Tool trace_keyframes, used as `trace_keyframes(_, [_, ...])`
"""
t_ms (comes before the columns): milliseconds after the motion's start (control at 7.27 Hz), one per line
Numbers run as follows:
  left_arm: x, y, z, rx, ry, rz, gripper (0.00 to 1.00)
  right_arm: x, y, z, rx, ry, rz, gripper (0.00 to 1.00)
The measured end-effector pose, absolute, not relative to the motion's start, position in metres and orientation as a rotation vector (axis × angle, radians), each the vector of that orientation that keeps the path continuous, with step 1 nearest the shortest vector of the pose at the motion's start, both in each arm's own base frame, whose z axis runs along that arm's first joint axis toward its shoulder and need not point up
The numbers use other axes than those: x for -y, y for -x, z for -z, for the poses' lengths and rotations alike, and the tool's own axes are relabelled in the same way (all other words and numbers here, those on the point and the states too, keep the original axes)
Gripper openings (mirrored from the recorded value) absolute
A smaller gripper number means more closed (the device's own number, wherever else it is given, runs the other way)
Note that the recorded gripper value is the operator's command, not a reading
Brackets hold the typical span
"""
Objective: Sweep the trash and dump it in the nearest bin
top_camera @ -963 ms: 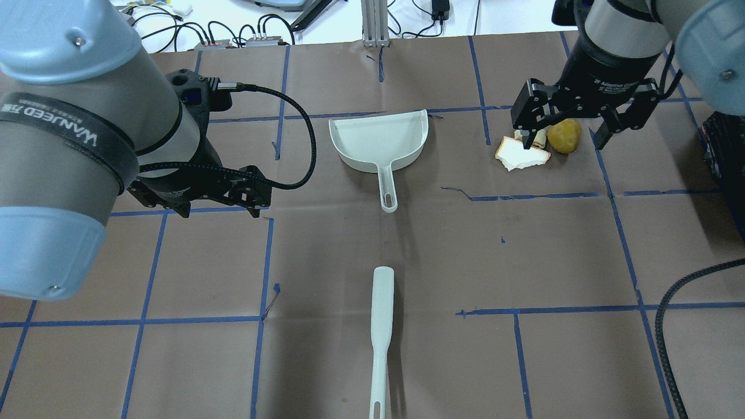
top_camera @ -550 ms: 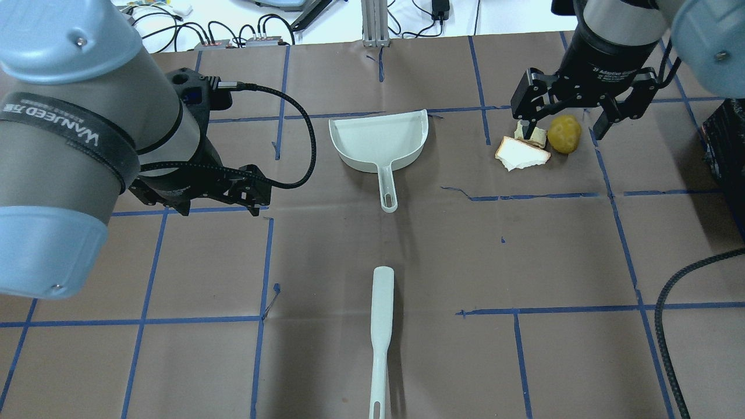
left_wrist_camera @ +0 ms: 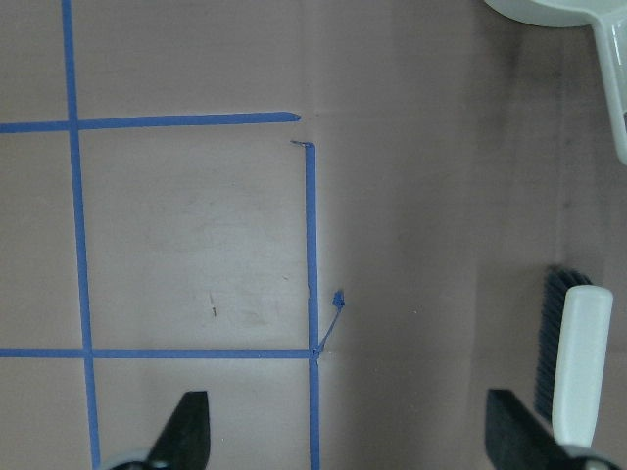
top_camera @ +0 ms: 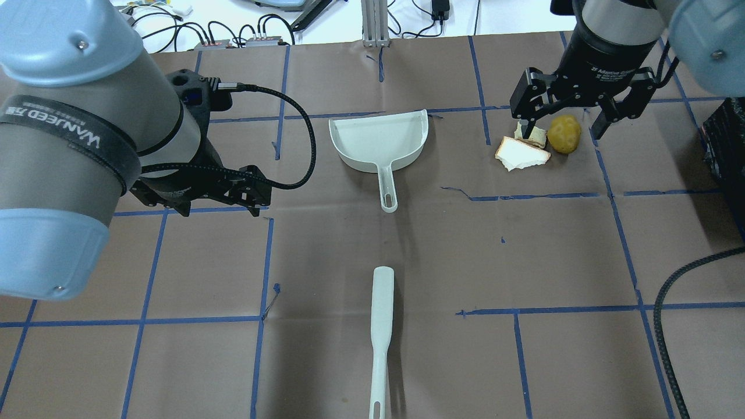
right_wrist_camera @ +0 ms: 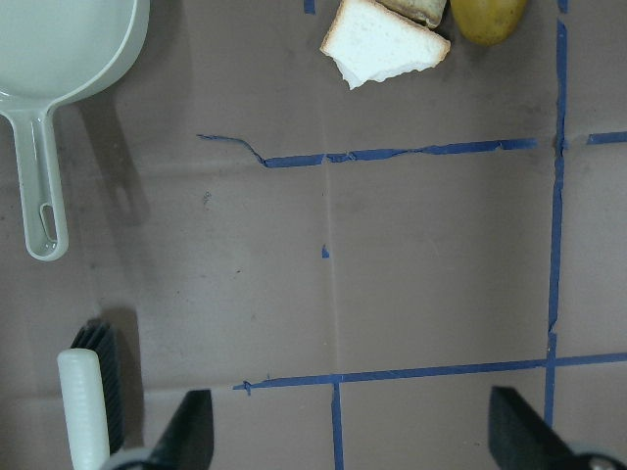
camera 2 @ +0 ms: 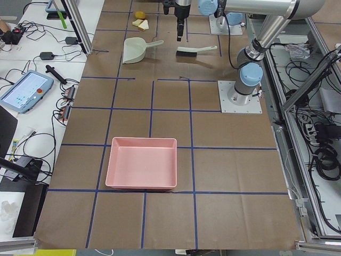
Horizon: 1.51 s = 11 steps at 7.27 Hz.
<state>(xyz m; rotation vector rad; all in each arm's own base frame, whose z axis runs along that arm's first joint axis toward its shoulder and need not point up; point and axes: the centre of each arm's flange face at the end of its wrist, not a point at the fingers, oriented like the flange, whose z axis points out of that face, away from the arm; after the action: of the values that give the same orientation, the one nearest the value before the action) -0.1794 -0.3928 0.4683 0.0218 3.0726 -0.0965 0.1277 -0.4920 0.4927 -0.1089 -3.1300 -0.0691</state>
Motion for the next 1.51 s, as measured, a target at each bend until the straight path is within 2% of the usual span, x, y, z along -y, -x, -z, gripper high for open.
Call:
trace_keyframes(963, [0.391, 0.181, -0.460, -3.092, -0.001, 0.066, 1.00, 0.493, -0.127, -0.493, 3.127, 0.111, 0.050, 1.00])
trace_keyframes(1514, [0.367, 0.209, -0.418, -3.207, 0.107, -0.096, 0.99, 0.497, -0.127, -0.494, 3.122, 0.110, 0.002, 1.00])
